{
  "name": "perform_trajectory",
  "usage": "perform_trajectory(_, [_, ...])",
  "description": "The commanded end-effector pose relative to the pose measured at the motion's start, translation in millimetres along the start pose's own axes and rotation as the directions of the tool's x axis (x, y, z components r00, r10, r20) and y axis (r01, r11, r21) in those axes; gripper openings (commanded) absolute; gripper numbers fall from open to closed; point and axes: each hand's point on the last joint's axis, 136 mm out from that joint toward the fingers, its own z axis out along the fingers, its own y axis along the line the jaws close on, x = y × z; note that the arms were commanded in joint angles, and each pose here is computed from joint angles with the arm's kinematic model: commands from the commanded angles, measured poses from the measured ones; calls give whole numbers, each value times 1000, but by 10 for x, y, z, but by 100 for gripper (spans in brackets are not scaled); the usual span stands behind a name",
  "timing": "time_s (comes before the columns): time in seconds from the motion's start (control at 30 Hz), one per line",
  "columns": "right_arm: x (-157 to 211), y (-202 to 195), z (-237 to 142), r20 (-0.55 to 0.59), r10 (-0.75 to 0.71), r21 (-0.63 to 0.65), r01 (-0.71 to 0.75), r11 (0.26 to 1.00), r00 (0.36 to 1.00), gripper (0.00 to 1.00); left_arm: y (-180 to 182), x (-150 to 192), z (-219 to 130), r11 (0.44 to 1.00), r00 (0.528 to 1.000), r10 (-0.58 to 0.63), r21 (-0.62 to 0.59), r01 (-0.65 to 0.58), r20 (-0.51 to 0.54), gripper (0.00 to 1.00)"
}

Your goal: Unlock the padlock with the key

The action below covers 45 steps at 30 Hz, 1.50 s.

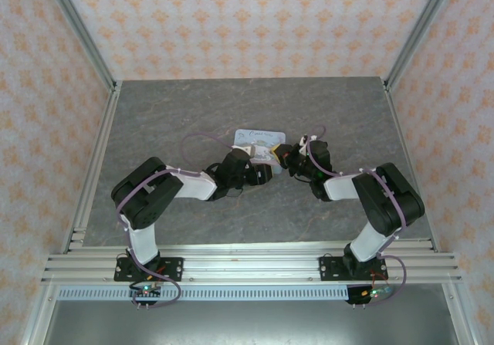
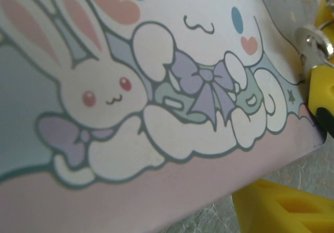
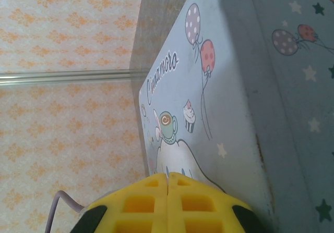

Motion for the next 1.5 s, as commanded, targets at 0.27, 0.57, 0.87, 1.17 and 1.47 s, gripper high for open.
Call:
perform_trajectory(0.27, [-27,24,52,-4,-9,-23,9,1000,1000,0,-461,-223,-82,978,992,-99,193,83,79,65])
perform_trajectory(0.57, [-15,-2,76,-12,-5,-22,4,1000,1000,0,-278,-131,34,967,977,-200,178,184,80,65])
perform_trajectory(0.87, [1,-7,75,-22,-2,-23,1,1000,1000,0,-71,76,130,957,958,-271,138,256,97,65])
perform_trajectory(1.17, [5,-10,77,-24,-2,-24,2,1000,1000,0,-332,-163,-139,928,934,-322,245,280,155,58])
perform_trajectory(1.47, [13,-57,93,-28,9,-25,-9,1000,1000,0,-273,-123,-101,926,926,-343,225,304,157,56])
